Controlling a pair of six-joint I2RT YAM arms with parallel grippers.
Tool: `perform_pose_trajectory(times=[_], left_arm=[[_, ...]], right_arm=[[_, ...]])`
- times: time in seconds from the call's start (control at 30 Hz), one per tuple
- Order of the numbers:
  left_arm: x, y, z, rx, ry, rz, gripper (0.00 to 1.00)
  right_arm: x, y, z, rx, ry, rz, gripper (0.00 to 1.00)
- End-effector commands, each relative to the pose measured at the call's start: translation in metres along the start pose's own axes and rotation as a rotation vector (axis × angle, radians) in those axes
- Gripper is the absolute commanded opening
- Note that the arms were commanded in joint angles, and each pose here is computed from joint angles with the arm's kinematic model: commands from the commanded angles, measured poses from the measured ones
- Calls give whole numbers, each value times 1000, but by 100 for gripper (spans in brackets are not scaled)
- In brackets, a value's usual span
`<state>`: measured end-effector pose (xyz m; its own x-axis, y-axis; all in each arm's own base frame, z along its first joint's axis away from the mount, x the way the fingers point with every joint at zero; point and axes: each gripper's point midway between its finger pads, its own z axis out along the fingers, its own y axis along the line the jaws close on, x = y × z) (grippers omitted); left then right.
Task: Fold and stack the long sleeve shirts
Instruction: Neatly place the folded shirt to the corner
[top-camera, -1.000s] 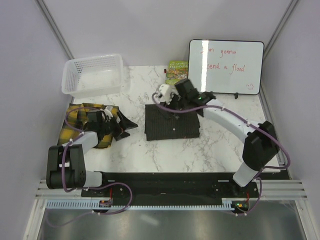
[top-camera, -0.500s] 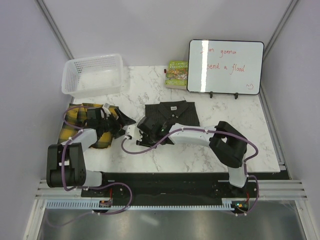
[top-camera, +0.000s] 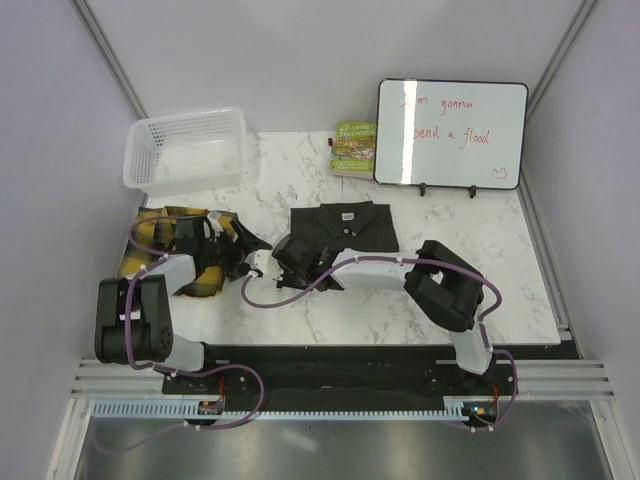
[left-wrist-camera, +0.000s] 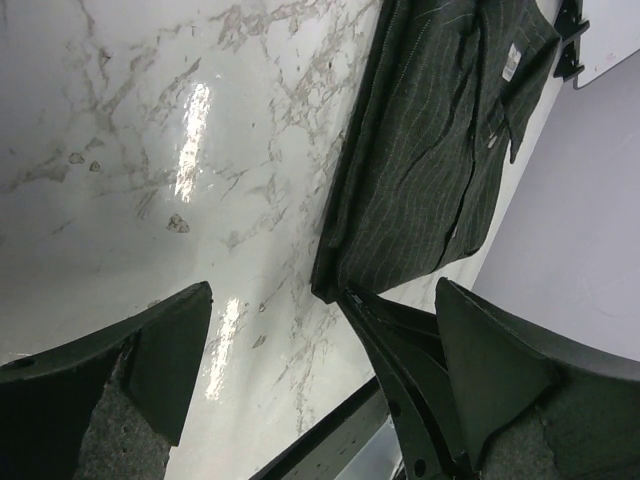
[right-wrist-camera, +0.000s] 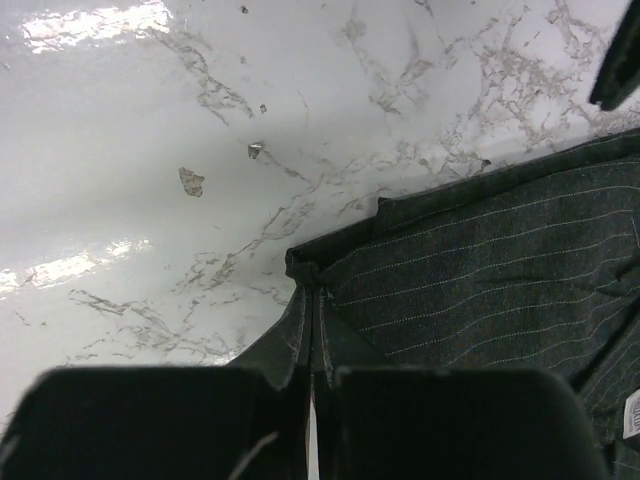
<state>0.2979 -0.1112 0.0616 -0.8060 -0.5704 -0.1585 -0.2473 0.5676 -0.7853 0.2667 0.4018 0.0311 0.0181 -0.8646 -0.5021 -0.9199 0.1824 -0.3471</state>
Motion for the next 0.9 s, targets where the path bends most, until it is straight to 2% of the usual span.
perform_pose_trajectory(times=[0.0, 0.17, 0.3, 0.57, 0.87], left_arm=[[-12, -8, 2, 11, -7, -19, 99], [-6, -12, 11, 37, 12, -14, 99], [-6, -25, 20, 97, -5, -5, 99], [18, -57, 55, 150, 66, 23, 99], [33, -48, 90, 103, 150, -18, 99]], right_arm=[[-24, -18, -22, 35, -92, 32, 0], [-42, -18, -44, -24, -146, 60, 0], [-39, -25, -50, -29, -141, 70, 0], [-42, -24, -62, -62, -159, 71, 0], [-55, -26, -79, -81, -200, 102, 0]])
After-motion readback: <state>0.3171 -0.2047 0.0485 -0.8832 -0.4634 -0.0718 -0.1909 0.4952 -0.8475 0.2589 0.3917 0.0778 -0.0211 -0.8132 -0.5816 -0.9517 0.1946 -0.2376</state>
